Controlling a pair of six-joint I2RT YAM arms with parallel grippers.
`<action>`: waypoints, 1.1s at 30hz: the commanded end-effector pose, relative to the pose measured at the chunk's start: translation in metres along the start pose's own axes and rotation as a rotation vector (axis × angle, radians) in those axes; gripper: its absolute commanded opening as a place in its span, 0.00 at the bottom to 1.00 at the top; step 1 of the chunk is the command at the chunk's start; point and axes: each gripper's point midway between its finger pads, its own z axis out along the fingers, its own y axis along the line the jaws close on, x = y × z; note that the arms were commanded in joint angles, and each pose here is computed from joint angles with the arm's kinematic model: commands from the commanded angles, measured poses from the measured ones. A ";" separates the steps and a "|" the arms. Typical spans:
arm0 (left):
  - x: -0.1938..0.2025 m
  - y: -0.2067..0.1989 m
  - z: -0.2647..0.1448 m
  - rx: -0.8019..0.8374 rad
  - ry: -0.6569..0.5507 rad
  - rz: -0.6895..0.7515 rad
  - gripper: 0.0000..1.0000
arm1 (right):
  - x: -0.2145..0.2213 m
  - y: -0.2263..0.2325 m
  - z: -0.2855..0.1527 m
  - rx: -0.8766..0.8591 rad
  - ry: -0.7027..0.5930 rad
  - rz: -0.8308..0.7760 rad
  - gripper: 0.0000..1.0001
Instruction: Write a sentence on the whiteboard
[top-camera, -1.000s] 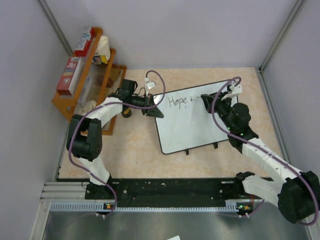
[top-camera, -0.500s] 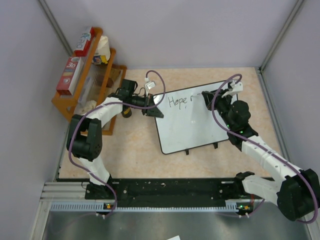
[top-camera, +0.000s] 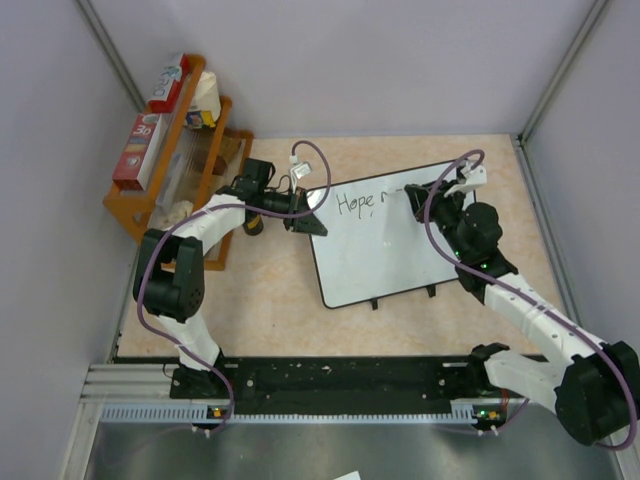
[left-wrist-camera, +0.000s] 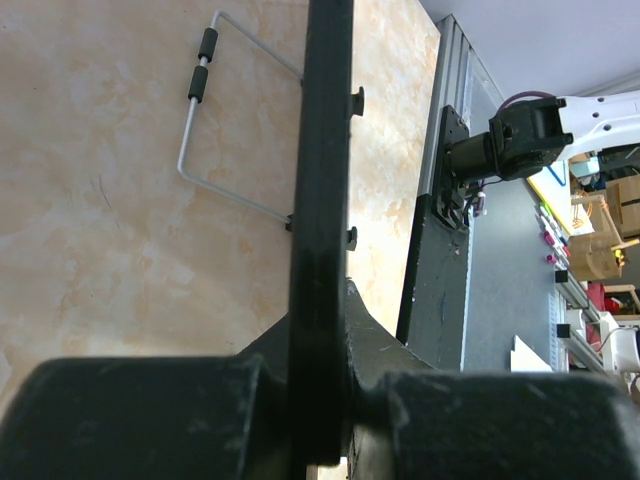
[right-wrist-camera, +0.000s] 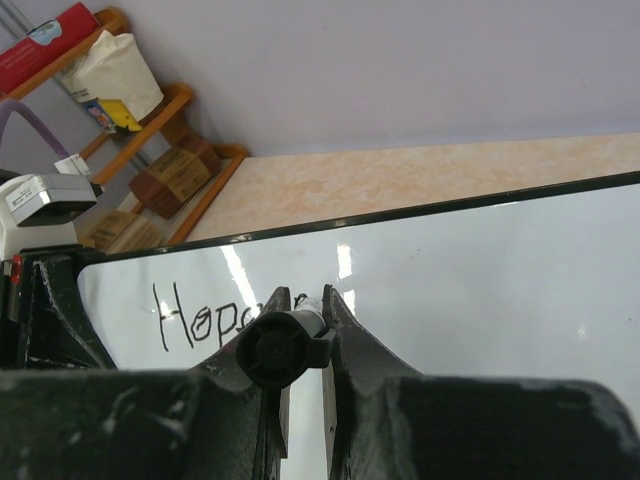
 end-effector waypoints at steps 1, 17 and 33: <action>0.005 0.032 -0.001 -0.190 0.032 0.148 0.00 | -0.001 -0.006 -0.006 0.016 -0.008 -0.023 0.00; 0.006 0.033 -0.002 -0.200 0.034 0.144 0.00 | -0.007 0.000 -0.015 -0.008 -0.028 -0.010 0.00; 0.006 0.031 -0.003 -0.208 0.035 0.152 0.00 | -0.046 0.011 -0.010 -0.017 -0.111 -0.006 0.00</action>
